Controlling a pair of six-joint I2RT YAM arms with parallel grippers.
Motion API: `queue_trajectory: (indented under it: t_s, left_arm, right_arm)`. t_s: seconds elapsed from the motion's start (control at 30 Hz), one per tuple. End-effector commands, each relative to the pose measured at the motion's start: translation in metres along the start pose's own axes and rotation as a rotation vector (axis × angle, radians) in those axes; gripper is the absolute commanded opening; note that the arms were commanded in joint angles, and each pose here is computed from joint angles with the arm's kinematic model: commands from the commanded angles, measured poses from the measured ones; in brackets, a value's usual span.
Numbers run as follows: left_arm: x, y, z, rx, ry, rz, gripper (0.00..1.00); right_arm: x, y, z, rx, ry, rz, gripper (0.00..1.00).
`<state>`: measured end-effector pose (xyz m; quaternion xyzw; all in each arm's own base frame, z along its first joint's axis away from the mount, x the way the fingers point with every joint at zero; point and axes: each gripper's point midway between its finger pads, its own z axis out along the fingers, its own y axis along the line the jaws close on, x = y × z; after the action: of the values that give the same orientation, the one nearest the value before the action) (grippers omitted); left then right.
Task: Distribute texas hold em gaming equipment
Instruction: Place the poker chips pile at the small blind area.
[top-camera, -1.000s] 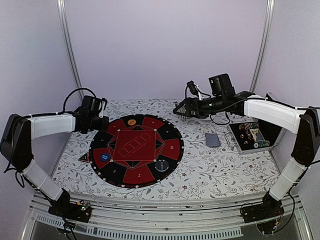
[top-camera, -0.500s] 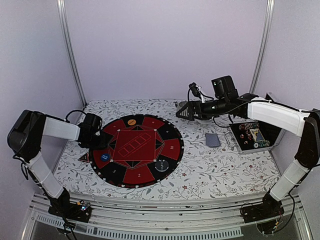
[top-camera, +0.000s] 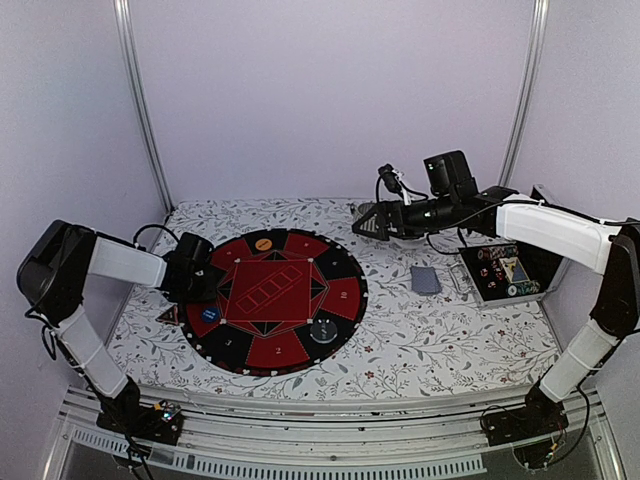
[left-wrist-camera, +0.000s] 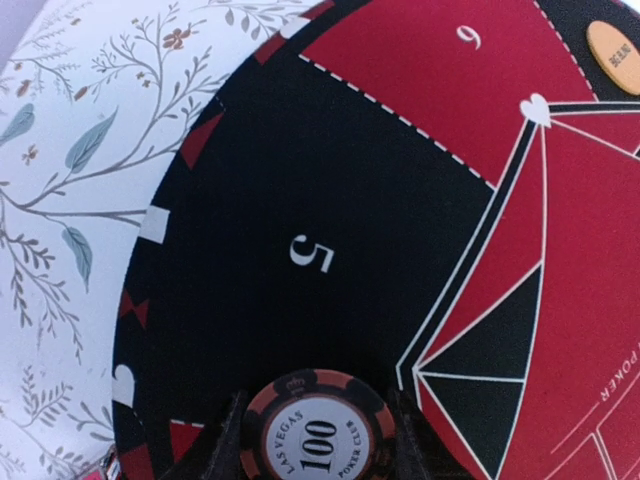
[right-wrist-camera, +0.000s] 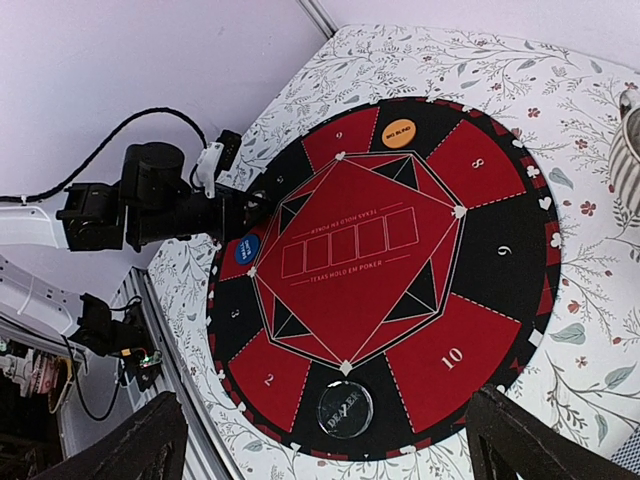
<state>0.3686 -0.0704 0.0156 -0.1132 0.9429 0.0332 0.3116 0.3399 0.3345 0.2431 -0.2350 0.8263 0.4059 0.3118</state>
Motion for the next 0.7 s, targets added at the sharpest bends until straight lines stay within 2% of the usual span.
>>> queue_trajectory:
  t_s: [0.0,0.13,0.27,0.5,0.67]
  left_arm:
    - [0.024,0.005,-0.002,-0.094,0.028,0.002,0.11]
    - [0.025,0.008,-0.004,-0.110,0.021,-0.025,0.15]
    - [0.025,0.008,-0.004,-0.112,0.021,-0.023,0.29]
    - [0.027,0.010,-0.004,-0.123,0.033,-0.038,0.33]
    - [0.029,0.009,-0.005,-0.121,0.050,-0.045,0.42]
  right_arm:
    - [-0.011,0.012,-0.010,-0.034,-0.027,-0.013,0.99]
    - [-0.015,0.015,-0.012,-0.041,-0.035,-0.018,0.99]
    - [-0.016,0.017,-0.014,-0.045,-0.038,-0.019,0.99]
    - [-0.020,0.022,-0.021,-0.047,-0.052,-0.027,0.99]
    - [-0.022,0.025,-0.026,-0.045,-0.063,-0.035,0.99]
